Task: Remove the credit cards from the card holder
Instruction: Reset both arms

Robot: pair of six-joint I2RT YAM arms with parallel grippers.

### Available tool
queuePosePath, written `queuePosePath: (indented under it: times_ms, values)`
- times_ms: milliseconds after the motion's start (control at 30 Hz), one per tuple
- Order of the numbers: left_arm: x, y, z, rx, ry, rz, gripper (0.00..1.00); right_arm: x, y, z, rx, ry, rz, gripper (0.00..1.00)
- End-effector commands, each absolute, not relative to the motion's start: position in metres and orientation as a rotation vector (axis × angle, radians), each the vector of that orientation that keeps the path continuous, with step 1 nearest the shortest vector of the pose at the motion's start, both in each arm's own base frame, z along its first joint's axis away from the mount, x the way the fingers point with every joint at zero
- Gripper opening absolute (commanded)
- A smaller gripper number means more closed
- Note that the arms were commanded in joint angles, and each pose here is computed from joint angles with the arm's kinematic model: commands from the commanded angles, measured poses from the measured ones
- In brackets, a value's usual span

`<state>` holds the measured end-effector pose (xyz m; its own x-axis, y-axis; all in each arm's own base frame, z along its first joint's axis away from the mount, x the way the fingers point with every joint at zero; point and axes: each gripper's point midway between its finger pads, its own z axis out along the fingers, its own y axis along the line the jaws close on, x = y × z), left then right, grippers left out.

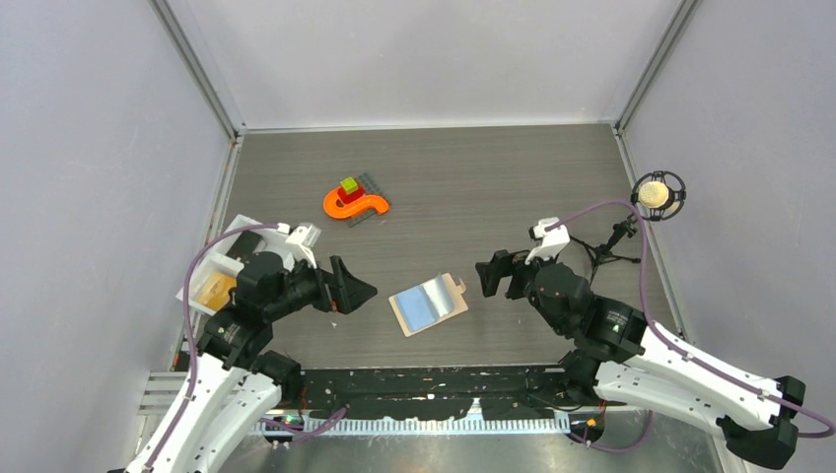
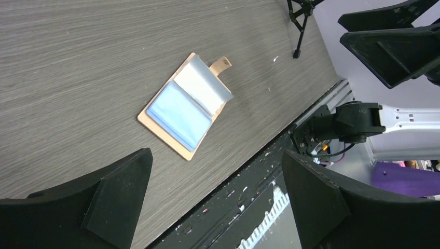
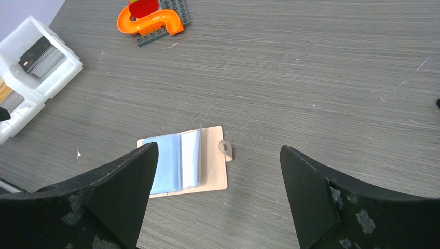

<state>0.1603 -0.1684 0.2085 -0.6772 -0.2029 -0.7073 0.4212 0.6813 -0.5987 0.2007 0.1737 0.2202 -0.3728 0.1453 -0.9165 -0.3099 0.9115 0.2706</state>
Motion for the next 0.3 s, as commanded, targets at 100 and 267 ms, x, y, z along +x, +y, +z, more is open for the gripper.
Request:
queuePosePath:
  times_ms: [100, 267]
  values:
    - [0.1706, -0.1741, 0.2284, 0.164, 1.987, -1.014, 1.0, 0.2018, 0.1718, 0.2271, -0.051, 1.854, 0.532, 0.95]
    - [0.1706, -0.1705, 0.2252, 0.147, 1.983, -0.997, 1.0, 0.2009, 0.172, 0.2293, -0.052, 1.846, 0.544, 0.95]
